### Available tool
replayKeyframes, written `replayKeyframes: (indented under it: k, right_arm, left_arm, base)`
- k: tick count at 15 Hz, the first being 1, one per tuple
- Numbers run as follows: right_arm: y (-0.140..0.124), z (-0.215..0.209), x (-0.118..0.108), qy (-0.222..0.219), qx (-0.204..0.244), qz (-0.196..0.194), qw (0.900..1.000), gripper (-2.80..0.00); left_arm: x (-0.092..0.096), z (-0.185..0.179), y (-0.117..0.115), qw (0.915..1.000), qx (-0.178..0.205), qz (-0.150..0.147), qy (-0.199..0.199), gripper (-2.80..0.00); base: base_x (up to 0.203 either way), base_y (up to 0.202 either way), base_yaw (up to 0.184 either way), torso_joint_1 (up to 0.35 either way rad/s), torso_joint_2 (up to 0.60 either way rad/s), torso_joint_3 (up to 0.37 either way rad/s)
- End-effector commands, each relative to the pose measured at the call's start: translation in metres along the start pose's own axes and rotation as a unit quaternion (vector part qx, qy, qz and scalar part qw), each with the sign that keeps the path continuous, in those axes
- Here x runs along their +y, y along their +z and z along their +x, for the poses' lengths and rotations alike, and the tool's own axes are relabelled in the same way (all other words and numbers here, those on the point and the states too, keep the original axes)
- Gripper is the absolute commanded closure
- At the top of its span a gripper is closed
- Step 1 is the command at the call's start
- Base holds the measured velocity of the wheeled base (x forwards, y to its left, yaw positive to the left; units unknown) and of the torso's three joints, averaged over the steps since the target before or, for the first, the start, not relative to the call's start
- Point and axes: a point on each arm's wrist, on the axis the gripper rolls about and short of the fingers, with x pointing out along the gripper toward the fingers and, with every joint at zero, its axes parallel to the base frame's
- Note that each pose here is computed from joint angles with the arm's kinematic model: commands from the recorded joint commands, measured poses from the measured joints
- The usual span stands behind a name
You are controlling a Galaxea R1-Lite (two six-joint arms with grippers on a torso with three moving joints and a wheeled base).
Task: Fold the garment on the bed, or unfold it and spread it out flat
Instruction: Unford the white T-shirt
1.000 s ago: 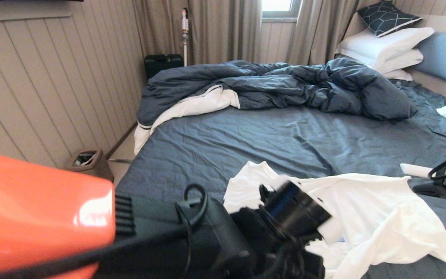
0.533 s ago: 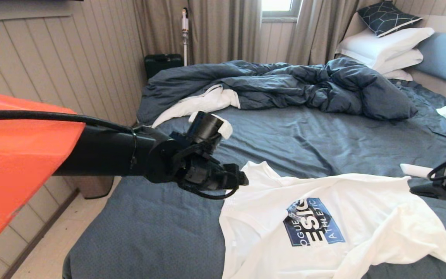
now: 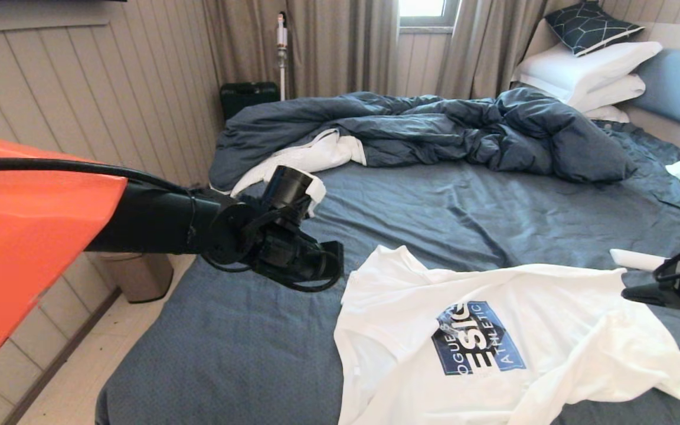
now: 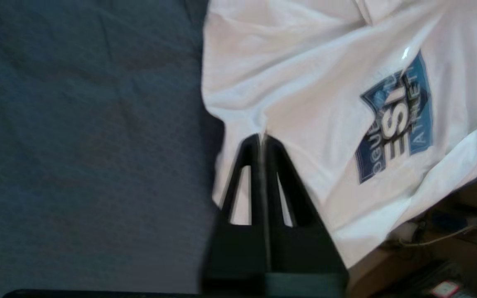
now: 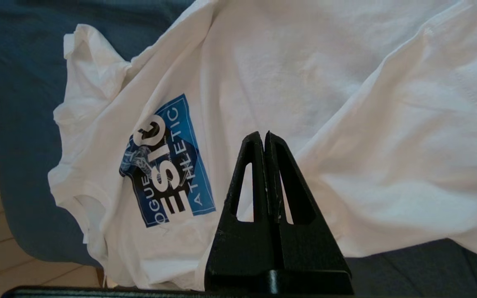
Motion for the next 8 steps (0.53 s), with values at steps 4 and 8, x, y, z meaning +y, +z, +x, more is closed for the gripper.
replayKeyframes:
  k: [4, 8]
  right_arm:
    - [0.004, -0.012, -0.014, -0.022, -0.019, 0.018, 0.999, 0.0]
    - [0.0, -0.017, -0.029, -0.094, -0.004, 0.019, 0.995, 0.0]
  left_arm:
    - [0.004, 0.0, 0.015, 0.9995, -0.012, -0.009, -0.027, 0.0]
    - [0.023, 0.024, 0.03, 0.9995, -0.019, -0.021, -0.012, 0.0]
  base:
    - [0.0, 0.0, 0.0, 0.0, 0.0, 0.0]
    - [0.0, 0.0, 0.0, 0.0, 0.0, 0.0]
